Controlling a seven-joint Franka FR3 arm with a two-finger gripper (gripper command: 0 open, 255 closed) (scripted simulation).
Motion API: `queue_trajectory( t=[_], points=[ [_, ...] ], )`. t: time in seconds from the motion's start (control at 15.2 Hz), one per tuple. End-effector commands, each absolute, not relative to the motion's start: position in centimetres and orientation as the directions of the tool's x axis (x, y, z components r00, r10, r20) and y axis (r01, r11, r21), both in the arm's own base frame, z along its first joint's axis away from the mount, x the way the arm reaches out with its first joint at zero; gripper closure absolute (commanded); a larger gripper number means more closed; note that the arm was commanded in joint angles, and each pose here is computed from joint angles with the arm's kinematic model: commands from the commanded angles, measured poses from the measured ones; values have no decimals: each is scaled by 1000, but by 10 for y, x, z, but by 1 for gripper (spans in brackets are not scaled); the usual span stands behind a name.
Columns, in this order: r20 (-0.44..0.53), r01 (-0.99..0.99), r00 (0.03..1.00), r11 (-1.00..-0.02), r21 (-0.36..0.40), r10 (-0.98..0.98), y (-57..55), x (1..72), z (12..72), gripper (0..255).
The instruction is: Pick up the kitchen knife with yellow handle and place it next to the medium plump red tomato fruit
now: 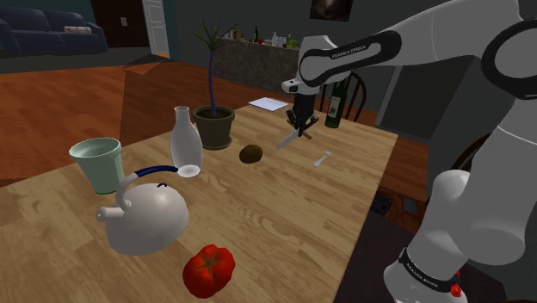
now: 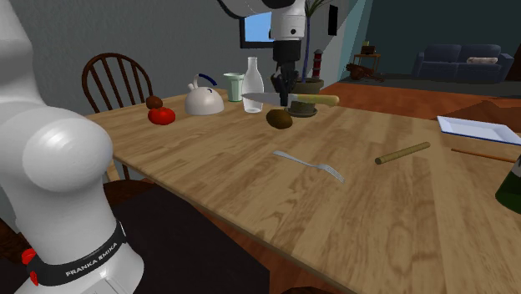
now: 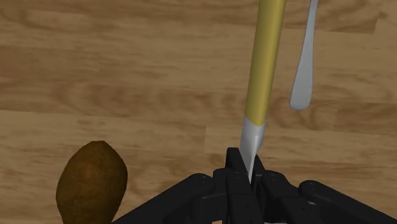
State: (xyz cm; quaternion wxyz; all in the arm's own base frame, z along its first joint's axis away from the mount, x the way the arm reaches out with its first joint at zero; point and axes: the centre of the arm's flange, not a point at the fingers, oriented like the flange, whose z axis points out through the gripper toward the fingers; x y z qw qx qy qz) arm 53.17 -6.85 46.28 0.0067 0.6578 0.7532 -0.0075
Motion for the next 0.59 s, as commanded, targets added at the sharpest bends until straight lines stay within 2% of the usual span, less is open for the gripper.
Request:
queue_trajectory(
  t=[0.0,0.53],
  points=[
    [-21,991,-134,134,-3,991,-43,517,461,255],
    [-21,991,-134,134,-3,991,48,464,462,255]
  ],
)
